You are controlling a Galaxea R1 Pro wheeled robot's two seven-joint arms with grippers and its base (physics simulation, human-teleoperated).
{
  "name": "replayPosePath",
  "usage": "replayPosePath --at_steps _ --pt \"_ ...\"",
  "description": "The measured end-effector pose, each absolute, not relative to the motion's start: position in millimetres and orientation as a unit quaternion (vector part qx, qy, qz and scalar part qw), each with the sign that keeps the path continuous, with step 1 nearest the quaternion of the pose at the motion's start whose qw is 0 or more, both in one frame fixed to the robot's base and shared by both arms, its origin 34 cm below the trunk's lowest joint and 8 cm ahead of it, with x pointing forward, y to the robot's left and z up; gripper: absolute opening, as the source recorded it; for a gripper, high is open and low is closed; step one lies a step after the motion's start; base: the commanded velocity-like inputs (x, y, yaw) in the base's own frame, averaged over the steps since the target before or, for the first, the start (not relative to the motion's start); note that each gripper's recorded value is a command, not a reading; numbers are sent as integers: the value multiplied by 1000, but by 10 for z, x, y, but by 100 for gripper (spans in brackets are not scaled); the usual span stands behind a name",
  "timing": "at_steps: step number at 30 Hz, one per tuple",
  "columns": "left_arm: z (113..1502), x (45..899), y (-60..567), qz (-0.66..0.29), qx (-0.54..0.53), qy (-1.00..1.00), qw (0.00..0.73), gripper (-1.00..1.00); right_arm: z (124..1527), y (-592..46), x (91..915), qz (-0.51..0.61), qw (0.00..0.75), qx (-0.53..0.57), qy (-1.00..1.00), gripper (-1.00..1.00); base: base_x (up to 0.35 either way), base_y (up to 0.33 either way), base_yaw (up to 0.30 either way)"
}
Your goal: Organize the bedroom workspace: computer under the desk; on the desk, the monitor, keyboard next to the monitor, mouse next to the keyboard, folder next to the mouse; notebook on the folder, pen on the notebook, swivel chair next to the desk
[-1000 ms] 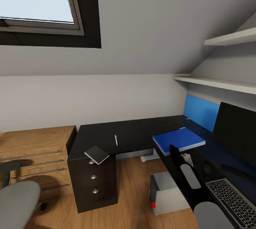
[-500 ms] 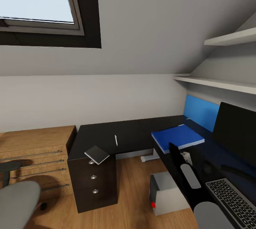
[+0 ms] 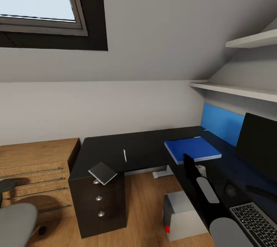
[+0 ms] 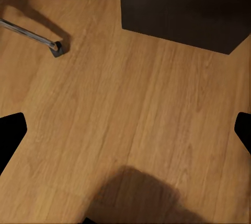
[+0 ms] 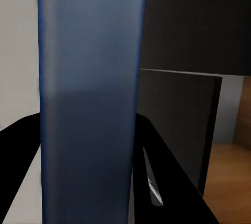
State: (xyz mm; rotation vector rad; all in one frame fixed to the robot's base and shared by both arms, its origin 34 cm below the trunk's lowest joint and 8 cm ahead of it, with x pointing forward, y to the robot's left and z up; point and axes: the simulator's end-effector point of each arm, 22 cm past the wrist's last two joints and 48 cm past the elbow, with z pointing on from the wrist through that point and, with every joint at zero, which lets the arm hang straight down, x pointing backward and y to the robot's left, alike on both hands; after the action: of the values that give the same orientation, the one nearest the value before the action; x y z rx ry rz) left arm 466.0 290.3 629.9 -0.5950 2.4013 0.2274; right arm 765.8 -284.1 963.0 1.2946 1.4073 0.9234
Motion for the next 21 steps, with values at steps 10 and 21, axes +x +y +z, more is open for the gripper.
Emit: replayPosePath --at_steps 10,21 --pt "6298 4662 2903 87 -226 915 323 100 9279 -2908 7590 354 466 547 598 -100 25 0 0" --pt "6296 4665 2820 81 -226 916 322 100 8980 -3462 7457 305 468 557 615 -100 0 0 0"
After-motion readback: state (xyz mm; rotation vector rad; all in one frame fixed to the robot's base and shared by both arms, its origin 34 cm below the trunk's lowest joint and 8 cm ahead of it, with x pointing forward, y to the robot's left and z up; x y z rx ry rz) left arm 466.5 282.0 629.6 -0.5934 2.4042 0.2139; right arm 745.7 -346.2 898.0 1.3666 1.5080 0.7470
